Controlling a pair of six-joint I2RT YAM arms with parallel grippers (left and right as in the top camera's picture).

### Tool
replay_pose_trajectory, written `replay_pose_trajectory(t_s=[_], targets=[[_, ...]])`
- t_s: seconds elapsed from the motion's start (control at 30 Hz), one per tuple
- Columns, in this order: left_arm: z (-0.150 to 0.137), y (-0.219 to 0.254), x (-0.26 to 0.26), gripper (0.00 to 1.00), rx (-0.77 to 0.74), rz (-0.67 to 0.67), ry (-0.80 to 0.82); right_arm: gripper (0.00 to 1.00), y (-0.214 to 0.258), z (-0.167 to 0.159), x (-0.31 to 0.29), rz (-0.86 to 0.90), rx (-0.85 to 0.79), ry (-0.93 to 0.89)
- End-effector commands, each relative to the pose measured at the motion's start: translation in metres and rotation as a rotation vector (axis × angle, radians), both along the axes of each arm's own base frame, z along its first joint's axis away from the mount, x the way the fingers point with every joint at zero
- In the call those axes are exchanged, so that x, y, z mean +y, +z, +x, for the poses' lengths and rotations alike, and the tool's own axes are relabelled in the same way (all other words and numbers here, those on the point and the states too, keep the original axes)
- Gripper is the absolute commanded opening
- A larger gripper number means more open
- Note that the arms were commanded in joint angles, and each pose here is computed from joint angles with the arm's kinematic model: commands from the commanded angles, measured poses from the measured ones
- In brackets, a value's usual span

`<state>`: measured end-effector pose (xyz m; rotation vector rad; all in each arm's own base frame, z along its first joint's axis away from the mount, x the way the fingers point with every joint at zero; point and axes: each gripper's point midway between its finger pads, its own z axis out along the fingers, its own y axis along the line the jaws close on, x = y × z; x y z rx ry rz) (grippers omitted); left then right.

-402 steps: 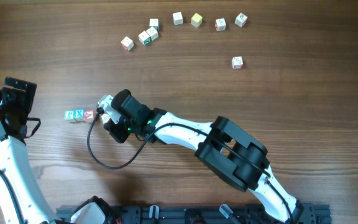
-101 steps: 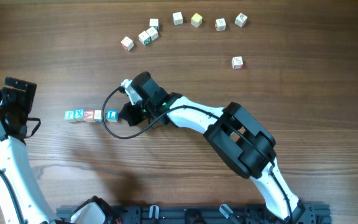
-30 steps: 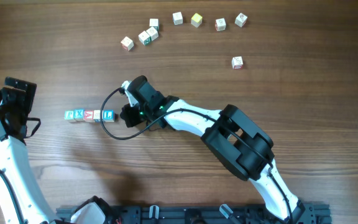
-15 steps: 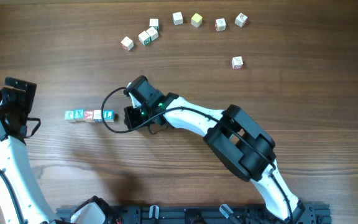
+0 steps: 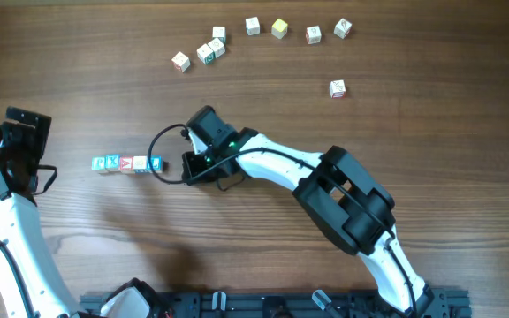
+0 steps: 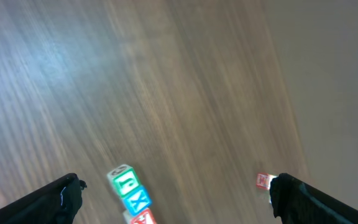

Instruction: Form a horizontal line

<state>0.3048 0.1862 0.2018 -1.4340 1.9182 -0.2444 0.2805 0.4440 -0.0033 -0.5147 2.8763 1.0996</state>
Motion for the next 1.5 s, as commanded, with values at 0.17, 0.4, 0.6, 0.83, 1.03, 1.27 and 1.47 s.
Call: replay_pose_trajectory(t_s=[0.17,0.4,0.6,0.83,1.03,1.27,1.47], targets=[[0.043,0.056,-0.045,1.00,-0.148,0.070,-0.382,0.05,-0.043,0.008,-0.069,-0.164,0.179,-0.092],[0.073,0.074,-0.057,0.98,0.066,0.160,-0.466,0.05,-0.051,0.005,-0.130,-0.296,0.301,-0.120],[0.102,0.033,-0.079,0.70,0.114,-0.107,-0.301,0.05,-0.058,0.011,-0.168,-0.425,0.321,-0.185],[0.140,-0.021,-0.095,0.50,0.168,-0.188,-0.293,0.07,-0.062,0.013,-0.176,-0.468,0.300,-0.194],[0.148,-0.049,-0.088,0.04,0.221,-0.194,-0.219,0.09,-0.062,0.013,-0.176,-0.468,0.301,-0.197],[0.116,-0.082,-0.050,0.04,0.337,-0.229,0.275,0.09,-0.062,0.014,-0.175,-0.468,0.311,-0.223],[0.114,-0.127,-0.051,0.04,0.444,-0.245,0.286,0.08,-0.062,0.014,-0.175,-0.468,0.310,-0.224]])
